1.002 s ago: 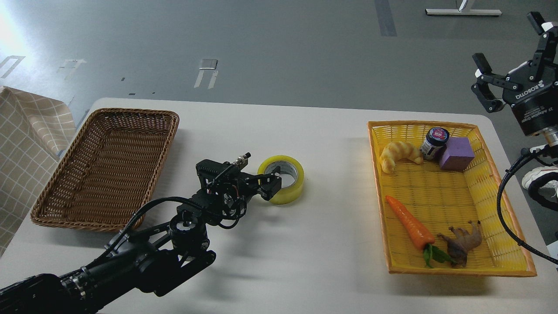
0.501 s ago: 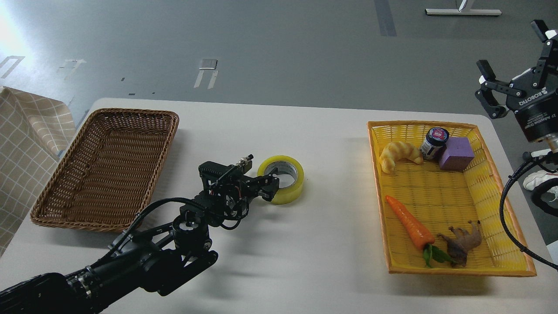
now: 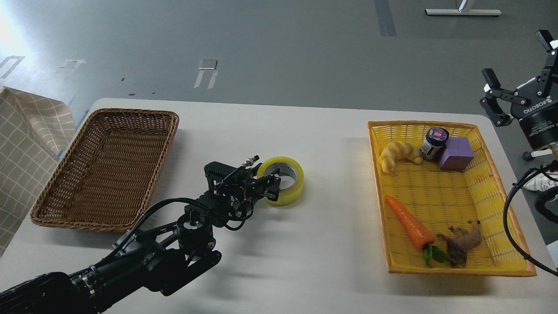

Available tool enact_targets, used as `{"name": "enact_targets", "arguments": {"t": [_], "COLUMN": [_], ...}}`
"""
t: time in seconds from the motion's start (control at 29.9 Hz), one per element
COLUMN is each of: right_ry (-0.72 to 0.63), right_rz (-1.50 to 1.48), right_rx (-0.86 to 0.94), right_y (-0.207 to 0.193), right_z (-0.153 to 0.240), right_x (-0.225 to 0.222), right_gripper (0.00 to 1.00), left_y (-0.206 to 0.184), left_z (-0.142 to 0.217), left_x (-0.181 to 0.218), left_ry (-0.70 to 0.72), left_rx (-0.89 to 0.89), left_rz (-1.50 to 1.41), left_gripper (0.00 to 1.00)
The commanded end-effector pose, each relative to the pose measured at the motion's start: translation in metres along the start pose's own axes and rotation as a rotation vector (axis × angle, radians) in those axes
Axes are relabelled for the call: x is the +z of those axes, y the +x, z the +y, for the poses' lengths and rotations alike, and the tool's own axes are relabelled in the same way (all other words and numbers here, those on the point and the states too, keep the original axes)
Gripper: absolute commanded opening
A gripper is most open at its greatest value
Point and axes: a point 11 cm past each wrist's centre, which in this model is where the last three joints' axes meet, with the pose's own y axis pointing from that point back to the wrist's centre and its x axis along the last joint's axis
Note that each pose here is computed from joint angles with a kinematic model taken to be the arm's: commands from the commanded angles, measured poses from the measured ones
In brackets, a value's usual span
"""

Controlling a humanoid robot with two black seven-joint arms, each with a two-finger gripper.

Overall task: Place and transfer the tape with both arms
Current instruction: 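Lift the tape roll with the left gripper over the wicker basket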

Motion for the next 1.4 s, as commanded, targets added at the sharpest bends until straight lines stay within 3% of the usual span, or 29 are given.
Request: {"name": "enact_targets", "arguments": {"t": [0.0, 0.47, 1.0, 1.37], "right_ry": [-0.003, -0.006, 0.003, 0.005], "right_rz": [-0.001, -0.006, -0.012, -0.018], "right_rx": [0.003, 0.013, 0.018, 0.021], "right_y": [0.000, 0.003, 0.003, 0.003], "right_z": [0.002, 0.006, 0.006, 0.006], "right_x": [0.001, 0.004, 0.003, 0.004], "right_gripper": [1.00, 1.00, 1.00, 1.00], "left_y": [-0.001, 0.011, 0.075, 0.141], "left_z": [0.000, -0.002, -0.009, 0.019], "left_x": [-0.001, 0.002, 0.001, -0.064], "left_ry": [0.005, -0.001, -0.033, -0.011], "left_rx": [-0.004, 0.019, 0.089, 0.124], "left_rz": [0.000, -0.008, -0.103, -0.284], "left_gripper": [0.29, 0.24, 0.24, 0.24]}}
